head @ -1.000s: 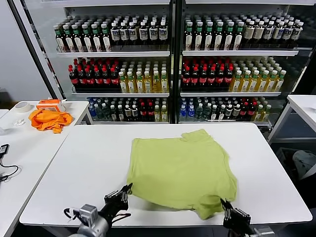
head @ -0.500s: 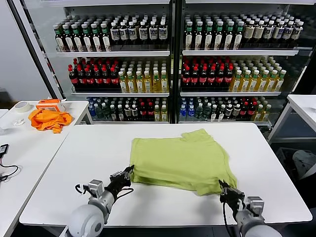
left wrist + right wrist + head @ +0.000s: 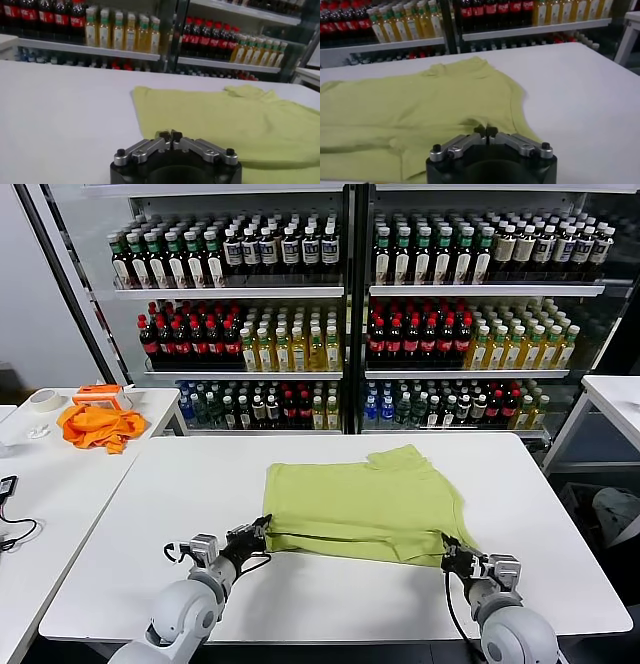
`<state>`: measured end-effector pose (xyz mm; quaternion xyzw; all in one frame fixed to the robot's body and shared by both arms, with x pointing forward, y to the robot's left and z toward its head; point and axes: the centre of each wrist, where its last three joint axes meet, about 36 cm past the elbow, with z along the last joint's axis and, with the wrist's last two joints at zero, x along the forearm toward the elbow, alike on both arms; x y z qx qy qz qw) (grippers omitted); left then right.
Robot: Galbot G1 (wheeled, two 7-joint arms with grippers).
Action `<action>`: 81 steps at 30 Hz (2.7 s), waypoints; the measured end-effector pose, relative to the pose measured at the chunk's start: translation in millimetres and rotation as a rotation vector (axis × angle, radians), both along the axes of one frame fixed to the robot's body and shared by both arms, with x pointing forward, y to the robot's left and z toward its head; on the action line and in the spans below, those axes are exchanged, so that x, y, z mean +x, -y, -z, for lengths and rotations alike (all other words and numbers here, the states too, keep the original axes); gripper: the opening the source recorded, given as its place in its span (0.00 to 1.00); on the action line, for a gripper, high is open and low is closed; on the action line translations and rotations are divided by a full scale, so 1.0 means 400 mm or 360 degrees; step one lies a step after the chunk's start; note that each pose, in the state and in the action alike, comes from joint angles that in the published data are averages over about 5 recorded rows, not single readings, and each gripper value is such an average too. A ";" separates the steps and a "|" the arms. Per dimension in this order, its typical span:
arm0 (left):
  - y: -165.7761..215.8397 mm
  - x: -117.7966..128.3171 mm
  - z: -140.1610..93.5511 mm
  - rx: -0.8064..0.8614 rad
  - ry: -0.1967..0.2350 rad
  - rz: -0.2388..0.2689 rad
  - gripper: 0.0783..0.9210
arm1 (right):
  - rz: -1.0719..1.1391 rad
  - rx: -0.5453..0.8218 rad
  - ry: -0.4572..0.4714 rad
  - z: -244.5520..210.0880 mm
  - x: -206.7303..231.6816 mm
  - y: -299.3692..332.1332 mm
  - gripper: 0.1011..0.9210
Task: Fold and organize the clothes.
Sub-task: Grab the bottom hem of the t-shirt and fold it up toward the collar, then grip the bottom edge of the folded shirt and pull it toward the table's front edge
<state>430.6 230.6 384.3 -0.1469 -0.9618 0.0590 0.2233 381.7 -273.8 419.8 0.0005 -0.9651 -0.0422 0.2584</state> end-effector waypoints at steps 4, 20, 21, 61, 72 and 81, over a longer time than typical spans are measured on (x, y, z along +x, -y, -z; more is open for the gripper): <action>0.000 0.019 0.005 0.0013 0.0009 0.0014 0.01 | 0.0006 -0.0005 -0.0005 0.004 0.015 0.002 0.03; -0.032 0.071 0.017 0.0080 0.0033 -0.0023 0.47 | 0.0028 -0.0067 0.0016 -0.012 0.017 0.044 0.56; -0.036 0.069 0.014 0.0079 0.0034 -0.0027 0.50 | 0.0026 -0.0074 0.0022 -0.015 0.011 0.046 0.60; 0.029 -0.077 -0.016 0.0228 -0.0185 0.0033 0.25 | 0.0015 -0.0124 -0.0032 0.038 -0.094 0.043 0.09; 0.010 -0.105 -0.031 0.0257 -0.0178 0.0038 0.00 | -0.0061 -0.0128 -0.0044 0.001 -0.167 0.027 0.02; -0.029 -0.202 -0.064 0.0350 -0.0170 0.0033 0.00 | -0.0138 -0.0144 -0.0084 -0.035 -0.269 -0.001 0.02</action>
